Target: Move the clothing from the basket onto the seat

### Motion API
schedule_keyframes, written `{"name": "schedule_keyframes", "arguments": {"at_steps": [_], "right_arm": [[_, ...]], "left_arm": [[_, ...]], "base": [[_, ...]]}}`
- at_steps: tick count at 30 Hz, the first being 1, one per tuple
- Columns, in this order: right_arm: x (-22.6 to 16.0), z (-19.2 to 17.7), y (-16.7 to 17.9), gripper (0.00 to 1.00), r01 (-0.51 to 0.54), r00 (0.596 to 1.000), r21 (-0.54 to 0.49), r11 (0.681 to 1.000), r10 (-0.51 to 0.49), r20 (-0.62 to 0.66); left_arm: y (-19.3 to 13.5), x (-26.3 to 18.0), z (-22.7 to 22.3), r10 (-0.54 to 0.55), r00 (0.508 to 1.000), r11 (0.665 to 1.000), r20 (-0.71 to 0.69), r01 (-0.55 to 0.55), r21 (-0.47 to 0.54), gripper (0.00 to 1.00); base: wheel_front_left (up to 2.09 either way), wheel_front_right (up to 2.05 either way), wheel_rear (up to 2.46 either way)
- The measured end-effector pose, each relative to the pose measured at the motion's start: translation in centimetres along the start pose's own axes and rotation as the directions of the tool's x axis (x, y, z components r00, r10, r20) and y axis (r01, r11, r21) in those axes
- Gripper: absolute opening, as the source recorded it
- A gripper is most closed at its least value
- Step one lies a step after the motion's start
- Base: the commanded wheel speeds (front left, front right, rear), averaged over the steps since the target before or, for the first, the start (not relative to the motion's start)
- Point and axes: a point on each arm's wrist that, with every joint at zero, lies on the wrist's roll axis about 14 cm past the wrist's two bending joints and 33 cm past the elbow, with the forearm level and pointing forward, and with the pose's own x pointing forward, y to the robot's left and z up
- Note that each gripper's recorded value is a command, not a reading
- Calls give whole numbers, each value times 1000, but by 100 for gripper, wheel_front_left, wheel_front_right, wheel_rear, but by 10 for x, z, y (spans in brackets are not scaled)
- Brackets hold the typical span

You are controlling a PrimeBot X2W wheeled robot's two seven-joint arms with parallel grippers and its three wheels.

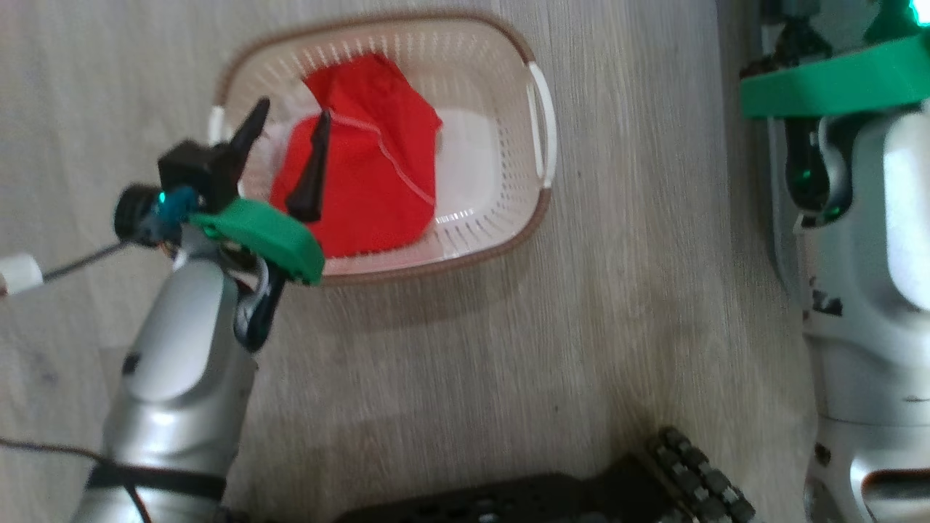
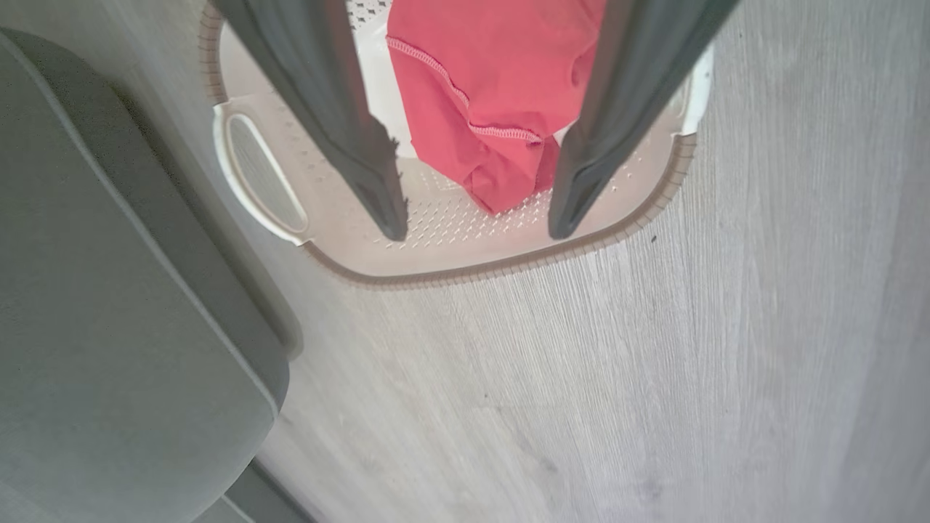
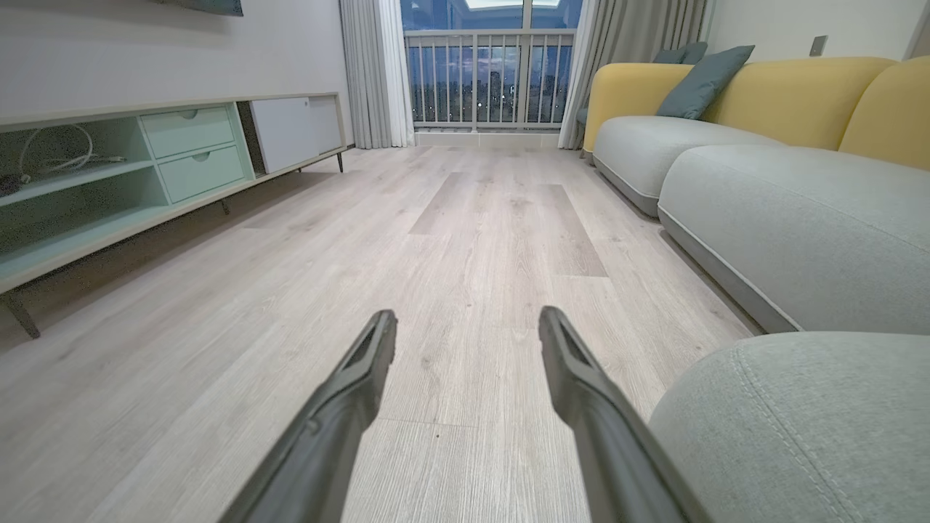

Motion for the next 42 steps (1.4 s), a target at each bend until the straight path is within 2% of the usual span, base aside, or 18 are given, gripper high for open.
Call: {"name": "schedule_keyframes", "arguments": {"at_steps": [9, 15, 19, 22, 26, 33, 36, 37, 38, 39, 40, 42], "right_arm": [[1, -62, -17, 100, 15, 995, -29, 999, -18, -94], [-7, -88, -26, 100, 31, 988, -32, 999, -36, -151], [-10, -90, -31, 100, 45, 987, -25, 999, -48, -156], [-10, -89, -33, 100, 53, 987, -16, 998, -55, -153], [-11, -88, -37, 100, 62, 987, -10, 998, -63, -149], [-14, -90, -40, 100, 69, 985, -2, 998, -69, -156], [-14, -88, -40, 100, 70, 986, -3, 998, -69, -154], [-14, -87, -40, 100, 70, 986, -2, 998, -70, -152], [-14, -86, -40, 100, 72, 986, 2, 997, -71, -150], [-13, -85, -40, 100, 73, 987, 5, 997, -71, -146], [-13, -83, -40, 100, 72, 987, 5, 997, -71, -143], [-11, -76, -38, 100, 70, 989, 9, 998, -68, -130]], "left_arm": [[-4, 47, -91, -75, 973, 995, -218, 87, 45, 100], [-11, 71, -123, -101, 945, 968, -312, 165, 187, 100], [-10, 69, -147, -89, 906, 917, -414, 236, 320, 100], [-5, 68, -157, -71, 878, 858, -473, 296, 420, 100], [4, 72, -164, -31, 846, 795, -533, 344, 500, 100], [16, 62, -187, 37, 751, 725, -659, 434, 535, 100], [19, 59, -190, 51, 731, 706, -681, 456, 542, 100], [20, 57, -190, 59, 725, 699, -687, 461, 546, 84], [21, 56, -190, 64, 720, 694, -691, 465, 549, 49], [21, 55, -190, 65, 719, 685, -692, 472, 555, 20], [22, 53, -190, 67, 716, 675, -695, 480, 561, 0], [22, 48, -187, 72, 713, 667, -698, 486, 565, 0]], "base": [[0, 0, 0], [0, 0, 0], [0, 0, 0], [0, 0, 0], [0, 0, 0], [0, 0, 0], [0, 0, 0], [0, 0, 0], [0, 0, 0], [0, 0, 0], [0, 0, 0], [0, 0, 0]]}}
